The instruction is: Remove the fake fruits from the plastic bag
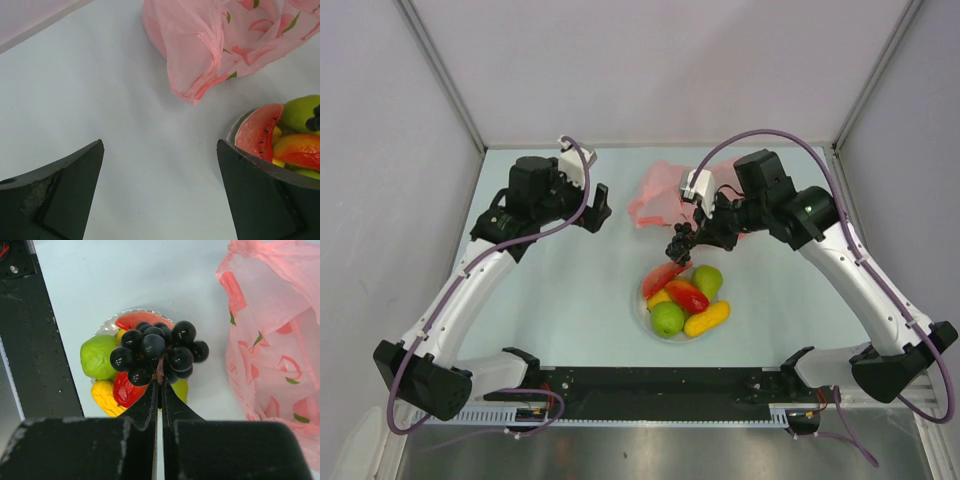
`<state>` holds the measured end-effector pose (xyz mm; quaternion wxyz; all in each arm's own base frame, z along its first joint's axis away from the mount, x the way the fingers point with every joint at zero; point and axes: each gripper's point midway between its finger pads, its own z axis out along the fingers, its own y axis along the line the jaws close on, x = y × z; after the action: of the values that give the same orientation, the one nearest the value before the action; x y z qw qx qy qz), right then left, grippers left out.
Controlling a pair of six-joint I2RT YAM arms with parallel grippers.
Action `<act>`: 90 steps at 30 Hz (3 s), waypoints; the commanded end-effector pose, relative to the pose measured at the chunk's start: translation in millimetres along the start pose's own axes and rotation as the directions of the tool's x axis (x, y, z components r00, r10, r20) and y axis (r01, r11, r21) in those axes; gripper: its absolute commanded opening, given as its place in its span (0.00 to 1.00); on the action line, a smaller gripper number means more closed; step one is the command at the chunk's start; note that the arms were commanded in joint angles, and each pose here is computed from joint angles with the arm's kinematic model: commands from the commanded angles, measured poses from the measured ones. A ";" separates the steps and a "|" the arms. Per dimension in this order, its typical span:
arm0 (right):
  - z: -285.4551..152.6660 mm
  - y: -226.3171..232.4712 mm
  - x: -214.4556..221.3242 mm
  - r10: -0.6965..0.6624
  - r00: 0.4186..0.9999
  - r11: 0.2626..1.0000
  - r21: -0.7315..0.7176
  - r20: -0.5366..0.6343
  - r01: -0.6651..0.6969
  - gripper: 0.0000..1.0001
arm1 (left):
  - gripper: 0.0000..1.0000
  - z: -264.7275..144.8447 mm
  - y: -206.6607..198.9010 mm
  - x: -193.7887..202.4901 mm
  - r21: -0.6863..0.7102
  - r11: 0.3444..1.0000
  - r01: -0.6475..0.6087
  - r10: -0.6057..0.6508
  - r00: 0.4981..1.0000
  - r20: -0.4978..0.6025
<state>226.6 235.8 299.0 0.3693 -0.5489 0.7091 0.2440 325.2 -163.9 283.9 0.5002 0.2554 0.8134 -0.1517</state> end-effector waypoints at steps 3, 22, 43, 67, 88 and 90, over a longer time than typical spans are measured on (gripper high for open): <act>0.3 -2.7 7.9 -0.035 0.999 0.999 0.033 -0.003 0.035 0.00 | 1.00 -1.9 -4.8 0.0 0.028 0.999 0.032 -0.032 0.999 0.027; 23.3 20.7 35.2 -0.095 0.993 0.995 -0.046 -0.073 0.092 0.00 | 1.00 8.9 -0.1 20.5 0.028 0.999 0.035 -0.034 0.999 -0.029; 48.9 27.2 53.5 -0.236 0.950 0.972 -0.057 -0.206 0.229 0.00 | 1.00 3.5 -3.8 18.7 0.052 0.998 0.030 -0.030 1.000 -0.009; 41.4 57.2 108.9 -0.352 0.886 0.936 -0.148 -0.302 0.321 0.32 | 1.00 -5.5 -12.3 20.8 0.097 0.995 0.009 -0.009 1.000 -0.004; -52.2 -65.4 161.4 0.309 0.914 0.860 0.486 -0.262 -0.152 0.87 | 1.00 -3.5 6.1 27.2 -0.002 1.000 0.024 -0.024 1.000 -0.021; -70.2 -87.3 176.8 0.442 0.879 0.766 0.586 -0.179 -0.266 1.00 | 1.00 -3.5 19.1 27.4 -0.073 0.997 0.040 -0.041 0.999 -0.016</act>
<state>242.7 105.0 197.0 0.3023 -0.4808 0.8224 0.0336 312.0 -159.3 254.7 0.4723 0.2616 0.8241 -0.1715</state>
